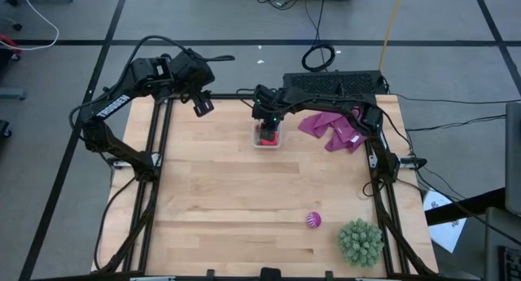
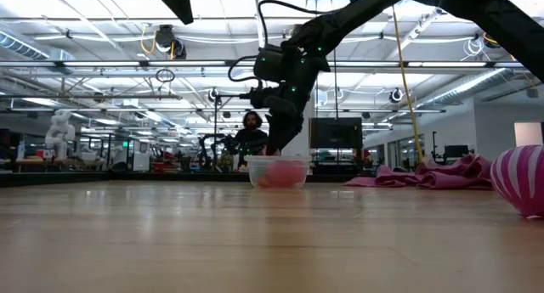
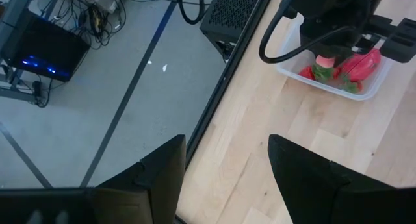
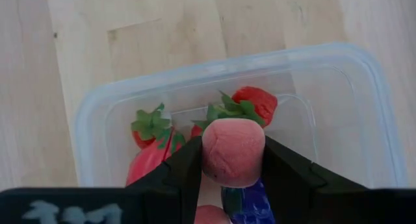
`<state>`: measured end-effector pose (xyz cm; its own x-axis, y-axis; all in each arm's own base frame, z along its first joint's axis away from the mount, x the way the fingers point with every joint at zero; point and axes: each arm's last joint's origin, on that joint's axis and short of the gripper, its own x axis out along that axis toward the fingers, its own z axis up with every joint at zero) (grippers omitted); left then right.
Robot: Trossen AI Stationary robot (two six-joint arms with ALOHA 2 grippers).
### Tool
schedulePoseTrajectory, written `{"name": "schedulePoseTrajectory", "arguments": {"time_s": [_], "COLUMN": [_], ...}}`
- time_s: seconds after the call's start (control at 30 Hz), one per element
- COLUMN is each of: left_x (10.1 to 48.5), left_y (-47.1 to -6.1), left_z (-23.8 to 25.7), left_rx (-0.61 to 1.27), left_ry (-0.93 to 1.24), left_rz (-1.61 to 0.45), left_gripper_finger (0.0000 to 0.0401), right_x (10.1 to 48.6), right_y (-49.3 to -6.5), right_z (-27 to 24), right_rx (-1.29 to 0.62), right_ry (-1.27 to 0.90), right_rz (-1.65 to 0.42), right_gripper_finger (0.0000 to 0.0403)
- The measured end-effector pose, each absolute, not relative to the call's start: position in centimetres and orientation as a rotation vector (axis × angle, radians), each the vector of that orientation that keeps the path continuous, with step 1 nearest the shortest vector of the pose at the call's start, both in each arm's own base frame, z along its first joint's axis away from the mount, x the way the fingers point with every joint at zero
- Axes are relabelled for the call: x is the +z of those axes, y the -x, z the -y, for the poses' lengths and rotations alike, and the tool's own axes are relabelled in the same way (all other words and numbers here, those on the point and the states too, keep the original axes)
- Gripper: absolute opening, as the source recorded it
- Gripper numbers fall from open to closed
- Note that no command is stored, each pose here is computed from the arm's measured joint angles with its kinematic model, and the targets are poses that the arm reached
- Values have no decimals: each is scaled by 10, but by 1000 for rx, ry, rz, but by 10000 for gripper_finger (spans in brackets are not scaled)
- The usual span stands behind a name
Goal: Pick and placing Produce into tupperware
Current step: Put the pink peach into the transparent bin, then put the purple onion into the transparent bin
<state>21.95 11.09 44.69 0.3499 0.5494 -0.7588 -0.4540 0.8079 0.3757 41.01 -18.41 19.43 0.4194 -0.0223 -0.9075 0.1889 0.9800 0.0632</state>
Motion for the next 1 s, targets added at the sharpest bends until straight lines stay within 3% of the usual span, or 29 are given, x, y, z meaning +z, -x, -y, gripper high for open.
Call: {"name": "schedulePoseTrajectory", "arguments": {"time_s": [0.57,1.0], "left_x": [447,447], "left_y": [-220,-220], "left_z": [-111,-111], "left_rx": [655,656], "left_ry": [-100,-98], "left_rz": [-1023,-1022], "left_gripper_finger": [225,225], "right_x": [194,189], "right_y": [-409,-412], "right_z": [184,185], "right_rx": [-115,-123], "right_ry": [-146,-95], "right_rz": [-1142,-1145], "right_gripper_finger": [134,196]}}
